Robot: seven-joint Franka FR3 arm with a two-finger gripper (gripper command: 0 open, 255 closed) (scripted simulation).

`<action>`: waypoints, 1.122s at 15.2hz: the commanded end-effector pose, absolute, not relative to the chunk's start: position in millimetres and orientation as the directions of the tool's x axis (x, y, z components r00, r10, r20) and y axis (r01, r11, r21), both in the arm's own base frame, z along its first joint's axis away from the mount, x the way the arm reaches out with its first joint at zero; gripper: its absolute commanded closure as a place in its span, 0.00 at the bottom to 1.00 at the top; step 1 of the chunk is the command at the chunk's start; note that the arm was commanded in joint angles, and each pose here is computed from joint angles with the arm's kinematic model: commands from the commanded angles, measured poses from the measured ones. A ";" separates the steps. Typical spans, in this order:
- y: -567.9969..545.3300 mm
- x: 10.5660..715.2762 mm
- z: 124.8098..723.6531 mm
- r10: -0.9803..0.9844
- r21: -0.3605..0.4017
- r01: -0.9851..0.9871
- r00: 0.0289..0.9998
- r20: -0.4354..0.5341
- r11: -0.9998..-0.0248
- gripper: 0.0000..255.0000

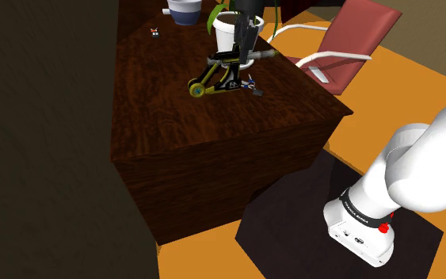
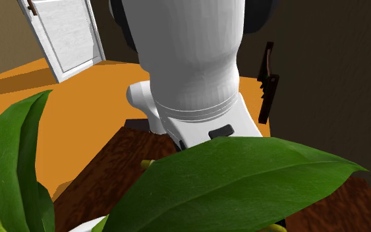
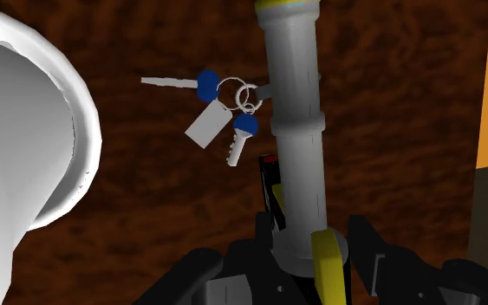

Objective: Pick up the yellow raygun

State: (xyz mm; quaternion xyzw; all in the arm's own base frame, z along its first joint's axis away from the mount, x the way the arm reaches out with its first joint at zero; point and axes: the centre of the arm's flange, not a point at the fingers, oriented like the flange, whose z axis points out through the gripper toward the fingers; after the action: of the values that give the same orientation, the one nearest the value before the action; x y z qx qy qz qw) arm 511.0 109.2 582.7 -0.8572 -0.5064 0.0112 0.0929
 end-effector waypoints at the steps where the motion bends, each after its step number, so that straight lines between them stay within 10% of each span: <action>1: 110.5 511.4 581.7 0.871 -0.173 0.866 0.486 0.074 -0.469 1.00; 17: 110.4 511.3 661.6 0.871 -0.173 0.866 0.486 0.073 -0.469 1.00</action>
State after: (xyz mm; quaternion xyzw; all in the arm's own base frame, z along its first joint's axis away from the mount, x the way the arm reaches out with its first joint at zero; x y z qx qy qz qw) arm 512.4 110.4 658.1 -0.8569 -0.5068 0.0125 0.0934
